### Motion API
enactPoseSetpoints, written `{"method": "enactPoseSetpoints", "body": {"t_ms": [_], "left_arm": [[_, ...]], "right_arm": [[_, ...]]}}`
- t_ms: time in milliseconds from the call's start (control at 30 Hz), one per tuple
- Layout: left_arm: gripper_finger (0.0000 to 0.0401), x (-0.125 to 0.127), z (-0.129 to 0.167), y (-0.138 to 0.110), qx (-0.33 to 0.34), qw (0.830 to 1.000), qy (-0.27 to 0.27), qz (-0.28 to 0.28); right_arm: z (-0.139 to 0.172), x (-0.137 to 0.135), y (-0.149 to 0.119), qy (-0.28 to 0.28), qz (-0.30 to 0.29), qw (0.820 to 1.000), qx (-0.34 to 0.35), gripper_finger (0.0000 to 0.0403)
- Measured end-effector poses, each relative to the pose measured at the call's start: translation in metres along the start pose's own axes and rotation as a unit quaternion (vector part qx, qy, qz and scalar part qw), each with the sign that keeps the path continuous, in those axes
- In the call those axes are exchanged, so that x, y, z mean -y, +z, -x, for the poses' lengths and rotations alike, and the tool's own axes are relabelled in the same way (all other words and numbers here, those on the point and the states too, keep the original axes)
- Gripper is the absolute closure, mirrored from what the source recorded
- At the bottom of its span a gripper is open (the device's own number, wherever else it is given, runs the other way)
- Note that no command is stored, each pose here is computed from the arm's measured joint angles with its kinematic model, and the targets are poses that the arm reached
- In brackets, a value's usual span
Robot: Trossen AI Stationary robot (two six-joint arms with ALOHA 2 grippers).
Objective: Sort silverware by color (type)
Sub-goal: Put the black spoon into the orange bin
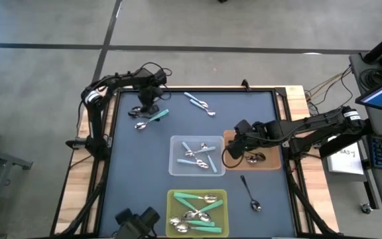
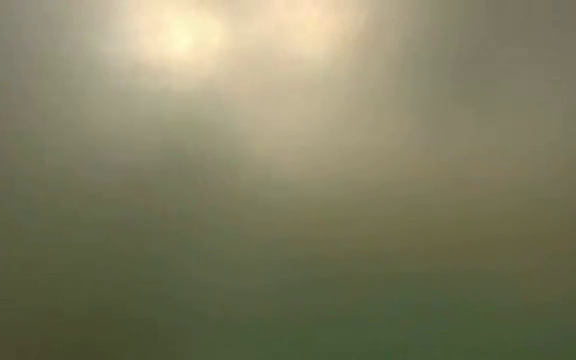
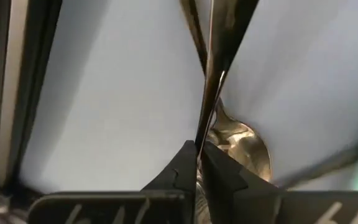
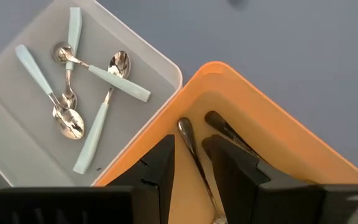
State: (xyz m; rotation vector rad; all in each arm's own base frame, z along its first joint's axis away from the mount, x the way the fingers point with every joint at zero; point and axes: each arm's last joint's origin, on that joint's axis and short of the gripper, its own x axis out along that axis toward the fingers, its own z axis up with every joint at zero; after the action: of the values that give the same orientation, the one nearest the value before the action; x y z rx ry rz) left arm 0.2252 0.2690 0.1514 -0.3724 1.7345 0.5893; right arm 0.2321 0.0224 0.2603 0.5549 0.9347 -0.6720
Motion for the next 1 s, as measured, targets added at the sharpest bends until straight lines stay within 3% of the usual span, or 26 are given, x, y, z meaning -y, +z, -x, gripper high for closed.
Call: {"method": "enactPoseSetpoints", "body": {"t_ms": [100, 400, 733, 867, 1000], "left_arm": [[0.0401, 0.0, 0.009, -0.002, 0.023, 0.999, -0.03, 0.004], [0.0401, 0.001, 0.027, -0.009, 0.05, 0.998, -0.036, 0.013], [0.0401, 0.023, 0.069, -0.019, 0.146, 0.977, -0.155, -0.015], [0.0401, 0.036, 0.092, -0.023, 0.209, 0.952, -0.217, -0.045], [0.0401, 0.05, 0.118, -0.028, 0.286, 0.899, -0.321, -0.08]], "right_arm": [[0.0, 0.0, 0.0, 0.0, 0.0, 1.0, 0.0, 0.0307], [0.0, 0.0, 0.0, 0.001, 0.0, 1.0, -0.001, 0.0307], [0.0, 0.0, 0.0, 0.002, -0.001, 1.0, 0.0, 0.0307], [0.0, 0.0, 0.0, 0.002, -0.002, 1.0, 0.0, 0.0307], [0.0, 0.0, 0.0, 0.002, -0.002, 1.0, 0.0, 0.0307]]}}
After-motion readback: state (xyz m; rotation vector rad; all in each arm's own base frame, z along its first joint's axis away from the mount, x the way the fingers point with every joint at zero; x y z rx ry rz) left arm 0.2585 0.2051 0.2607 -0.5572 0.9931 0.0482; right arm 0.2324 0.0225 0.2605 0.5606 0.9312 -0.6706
